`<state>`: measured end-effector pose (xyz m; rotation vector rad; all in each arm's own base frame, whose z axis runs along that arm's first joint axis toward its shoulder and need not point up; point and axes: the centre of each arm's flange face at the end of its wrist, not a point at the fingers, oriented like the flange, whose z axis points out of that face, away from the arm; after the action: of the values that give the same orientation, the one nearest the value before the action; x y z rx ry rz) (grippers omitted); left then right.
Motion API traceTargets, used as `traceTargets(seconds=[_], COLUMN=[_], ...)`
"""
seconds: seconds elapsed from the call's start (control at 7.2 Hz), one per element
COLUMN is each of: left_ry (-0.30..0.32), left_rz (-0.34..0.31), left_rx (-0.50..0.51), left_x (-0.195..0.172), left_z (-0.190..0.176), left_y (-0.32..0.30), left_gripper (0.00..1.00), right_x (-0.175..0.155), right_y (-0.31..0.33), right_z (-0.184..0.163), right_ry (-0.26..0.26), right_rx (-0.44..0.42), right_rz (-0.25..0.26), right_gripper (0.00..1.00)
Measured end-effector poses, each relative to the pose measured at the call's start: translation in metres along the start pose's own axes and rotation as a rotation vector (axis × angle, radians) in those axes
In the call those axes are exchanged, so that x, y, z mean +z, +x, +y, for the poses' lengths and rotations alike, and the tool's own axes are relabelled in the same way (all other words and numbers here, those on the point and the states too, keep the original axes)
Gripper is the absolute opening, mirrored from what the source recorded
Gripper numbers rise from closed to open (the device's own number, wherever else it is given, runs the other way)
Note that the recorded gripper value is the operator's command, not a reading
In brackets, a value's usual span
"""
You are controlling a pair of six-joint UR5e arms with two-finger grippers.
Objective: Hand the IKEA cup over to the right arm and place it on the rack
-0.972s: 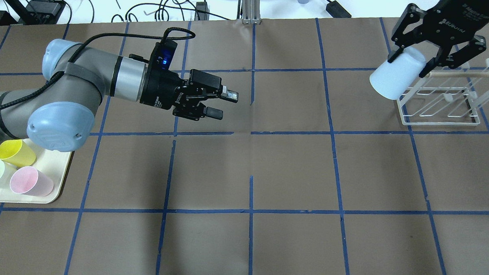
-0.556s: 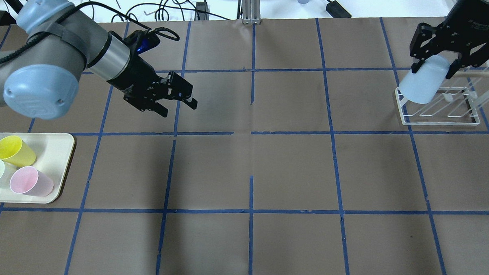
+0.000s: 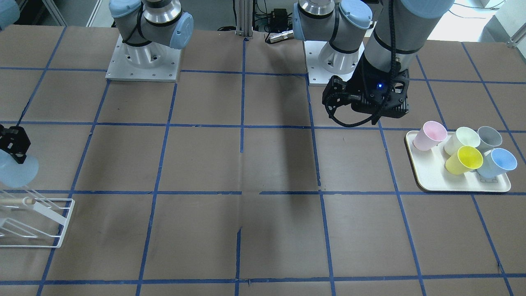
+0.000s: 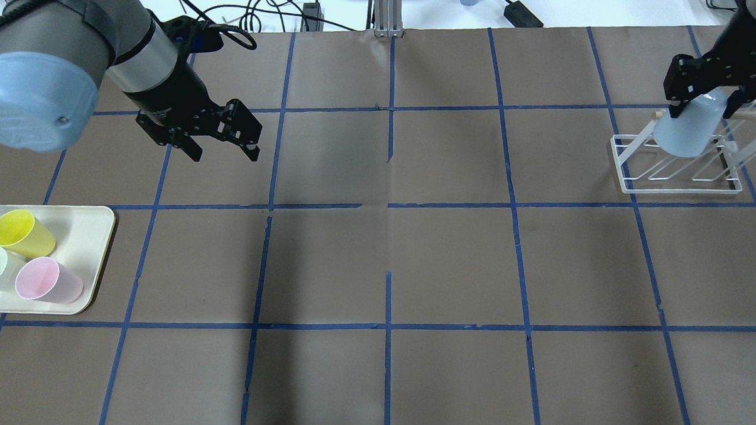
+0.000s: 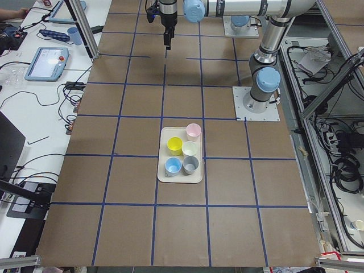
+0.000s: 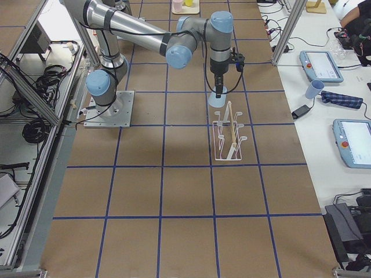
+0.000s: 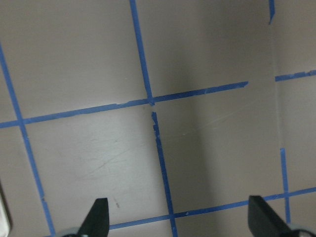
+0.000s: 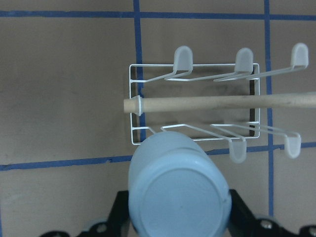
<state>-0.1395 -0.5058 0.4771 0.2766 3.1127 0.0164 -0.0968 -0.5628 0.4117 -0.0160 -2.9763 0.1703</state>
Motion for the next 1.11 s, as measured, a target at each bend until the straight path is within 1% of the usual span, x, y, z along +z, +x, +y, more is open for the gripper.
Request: traceTargets(seconds=[0.14, 0.28, 0.56, 0.69, 0.97, 1.11], left_ry=[0.007, 0.015, 0.057, 0.062, 0.062, 0.059], left_rz=[-0.014, -0.013, 0.049, 0.07, 0.079, 0.081], left_rx=[0.005, -0.006, -0.079, -0.1, -0.121, -0.149], left_x=[-0.01, -0.016, -0.033, -0.037, -0.04, -0.04], left_z=[0.003, 0.008, 0.012, 0.014, 0.018, 0.019], left_y=[0.003, -0.001, -0.031, -0.039, -0.043, -0.042], left_gripper=[1.0, 1.0, 1.0, 1.0, 1.0, 1.0], right_x=[0.015, 0.022, 0.028, 0.033, 0.043, 0.047], right_y=[0.012, 0.017, 0.019, 0.018, 0.016, 0.016], right_z=[-0.003, -0.005, -0.007, -0.008, -0.011, -0.011], right_ry=[0.013, 0.02, 0.026, 0.026, 0.017, 0.01], right_rx=[-0.013, -0.018, -0.02, -0.021, -0.023, -0.024], right_rz=[0.004, 0.001, -0.014, -0.032, -0.049, -0.053], right_gripper=[0.0, 0.0, 0.0, 0.0, 0.0, 0.09])
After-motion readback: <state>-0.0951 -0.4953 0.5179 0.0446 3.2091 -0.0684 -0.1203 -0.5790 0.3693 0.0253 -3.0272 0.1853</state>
